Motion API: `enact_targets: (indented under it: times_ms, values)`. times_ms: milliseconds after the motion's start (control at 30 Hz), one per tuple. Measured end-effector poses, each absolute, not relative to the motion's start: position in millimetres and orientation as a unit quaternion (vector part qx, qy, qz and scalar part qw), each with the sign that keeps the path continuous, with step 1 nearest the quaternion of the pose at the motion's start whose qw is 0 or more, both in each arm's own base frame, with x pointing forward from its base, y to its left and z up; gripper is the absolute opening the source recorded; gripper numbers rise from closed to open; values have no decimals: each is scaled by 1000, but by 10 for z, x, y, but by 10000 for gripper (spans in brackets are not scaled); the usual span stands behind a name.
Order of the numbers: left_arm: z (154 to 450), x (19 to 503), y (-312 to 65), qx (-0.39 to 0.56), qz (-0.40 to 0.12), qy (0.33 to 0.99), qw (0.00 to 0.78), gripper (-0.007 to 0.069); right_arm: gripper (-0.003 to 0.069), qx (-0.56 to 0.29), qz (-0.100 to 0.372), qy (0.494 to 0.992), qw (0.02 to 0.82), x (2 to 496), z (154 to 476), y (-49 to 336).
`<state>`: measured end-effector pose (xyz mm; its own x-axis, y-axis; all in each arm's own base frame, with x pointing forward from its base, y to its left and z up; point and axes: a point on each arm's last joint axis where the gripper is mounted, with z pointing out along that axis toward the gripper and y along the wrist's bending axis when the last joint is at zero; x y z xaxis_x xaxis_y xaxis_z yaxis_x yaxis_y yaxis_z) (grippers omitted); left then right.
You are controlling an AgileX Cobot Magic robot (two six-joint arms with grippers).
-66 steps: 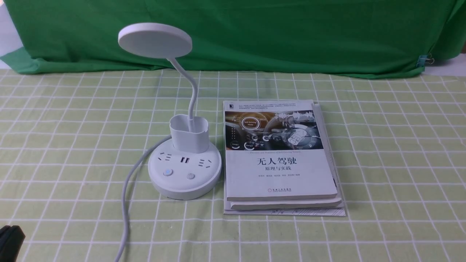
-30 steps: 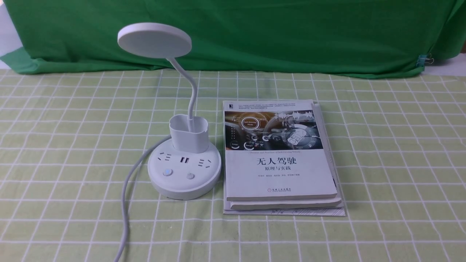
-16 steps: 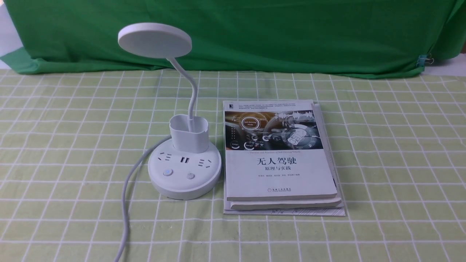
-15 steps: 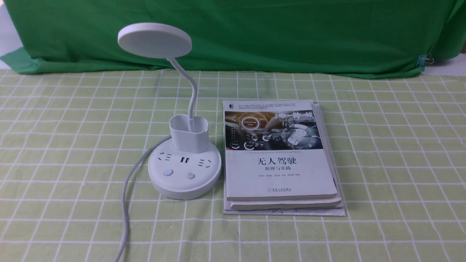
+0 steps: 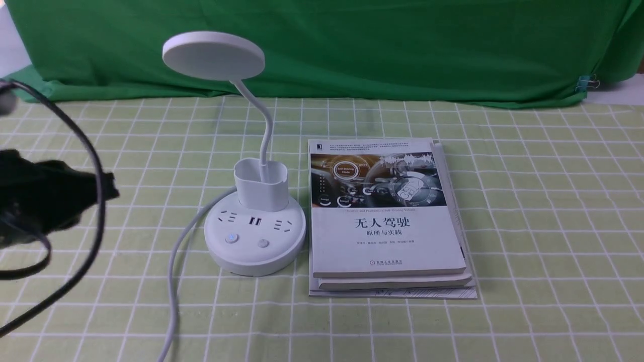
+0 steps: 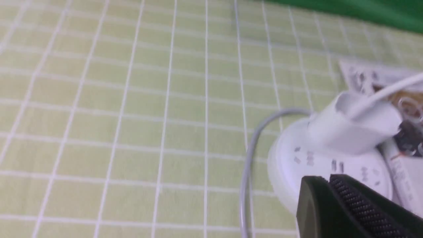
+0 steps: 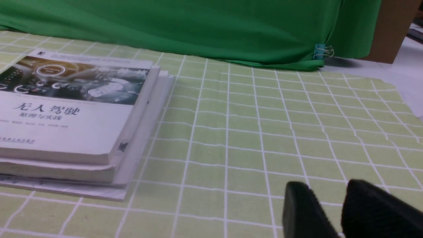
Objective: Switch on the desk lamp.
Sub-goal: Use the left arm to press the button switch on the lamp holder
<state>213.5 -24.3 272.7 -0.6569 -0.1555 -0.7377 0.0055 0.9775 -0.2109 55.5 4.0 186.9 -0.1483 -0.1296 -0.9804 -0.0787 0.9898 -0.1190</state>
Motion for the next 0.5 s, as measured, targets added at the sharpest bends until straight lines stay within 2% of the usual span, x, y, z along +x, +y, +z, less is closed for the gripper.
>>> enact_targets:
  times_ms: [133, 267, 367, 500]
  values:
    - [2504, 2303, -308, -12, -106, 935, 338, 19, 242, -69, -20, 757, 649, 555, 1869, 40]
    - [2345, 2524, -485, 59, -116, 957, 259, 19, 244, -69, -20, 757, 649, 555, 1869, 40]
    - [2325, 2608, -628, 95, -100, 960, 243, 19, 244, -69, -20, 757, 649, 555, 1869, 40]
    - [2326, 2766, -1068, 169, -71, 956, 228, 19, 244, -69, -20, 757, 649, 555, 1869, 40]
